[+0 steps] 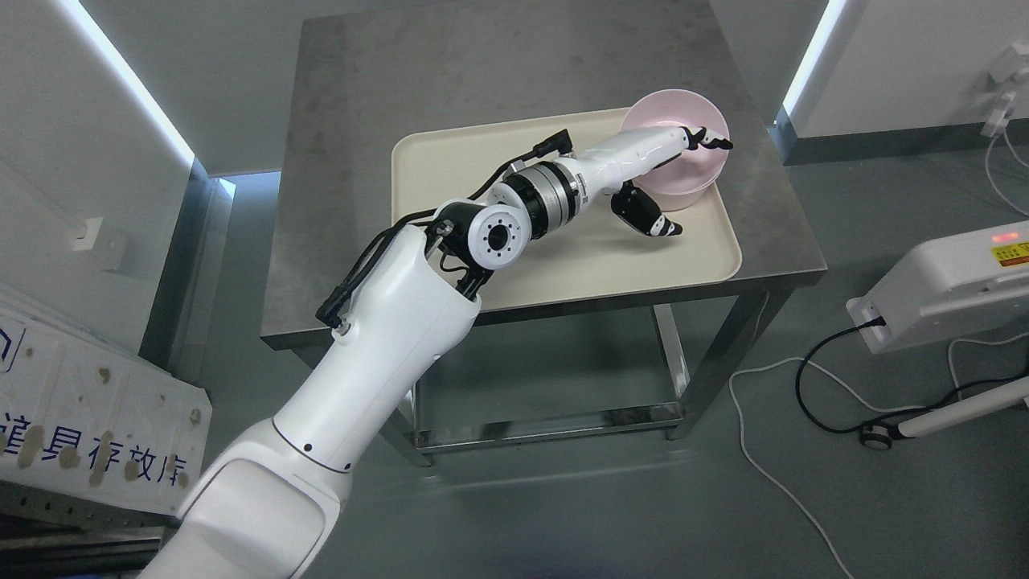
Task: Stack pink IKEA bowls on left shelf middle
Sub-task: 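Grasp the rim of the stacked pink bowls with the left hand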
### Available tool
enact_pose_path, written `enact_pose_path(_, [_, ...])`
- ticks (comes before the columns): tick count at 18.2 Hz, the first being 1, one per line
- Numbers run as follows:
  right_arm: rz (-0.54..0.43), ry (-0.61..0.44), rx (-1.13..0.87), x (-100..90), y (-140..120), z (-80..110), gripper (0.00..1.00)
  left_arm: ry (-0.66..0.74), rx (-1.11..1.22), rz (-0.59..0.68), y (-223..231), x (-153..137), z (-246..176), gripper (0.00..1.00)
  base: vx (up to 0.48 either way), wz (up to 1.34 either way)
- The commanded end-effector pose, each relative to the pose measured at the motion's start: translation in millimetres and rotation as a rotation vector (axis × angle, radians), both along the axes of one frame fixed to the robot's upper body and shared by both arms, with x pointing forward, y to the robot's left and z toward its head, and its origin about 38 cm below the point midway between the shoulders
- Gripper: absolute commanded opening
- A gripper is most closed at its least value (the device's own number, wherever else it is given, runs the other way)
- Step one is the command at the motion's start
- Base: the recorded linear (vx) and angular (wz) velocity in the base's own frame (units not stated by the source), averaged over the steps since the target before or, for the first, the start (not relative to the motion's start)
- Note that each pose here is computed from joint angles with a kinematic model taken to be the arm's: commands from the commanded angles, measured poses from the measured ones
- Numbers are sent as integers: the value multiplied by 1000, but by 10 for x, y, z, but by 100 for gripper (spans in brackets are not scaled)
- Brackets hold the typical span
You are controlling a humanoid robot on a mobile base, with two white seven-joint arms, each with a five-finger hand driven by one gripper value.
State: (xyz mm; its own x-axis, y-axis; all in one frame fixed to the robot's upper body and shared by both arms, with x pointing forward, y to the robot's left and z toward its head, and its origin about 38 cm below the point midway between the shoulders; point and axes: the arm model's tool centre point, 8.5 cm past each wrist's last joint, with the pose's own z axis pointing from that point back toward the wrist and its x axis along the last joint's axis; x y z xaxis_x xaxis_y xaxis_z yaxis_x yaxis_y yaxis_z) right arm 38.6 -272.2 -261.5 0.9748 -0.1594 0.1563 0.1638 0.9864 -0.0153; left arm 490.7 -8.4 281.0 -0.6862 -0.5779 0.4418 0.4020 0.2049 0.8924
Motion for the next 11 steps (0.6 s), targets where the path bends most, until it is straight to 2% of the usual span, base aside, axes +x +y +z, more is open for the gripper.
enact_pose_path(1, [1,0,-18,1,-112,11,100,-69,84,44,82,9,-56,72,0,0])
enact_pose_path(7, [1,0,-18,1,-112,11,100,-56,153,104,212,171,-268,67,4,0])
enact_pose_path(11, [1,0,-18,1,-112,11,100,-53,171,98,245,208,-342,62,0,0])
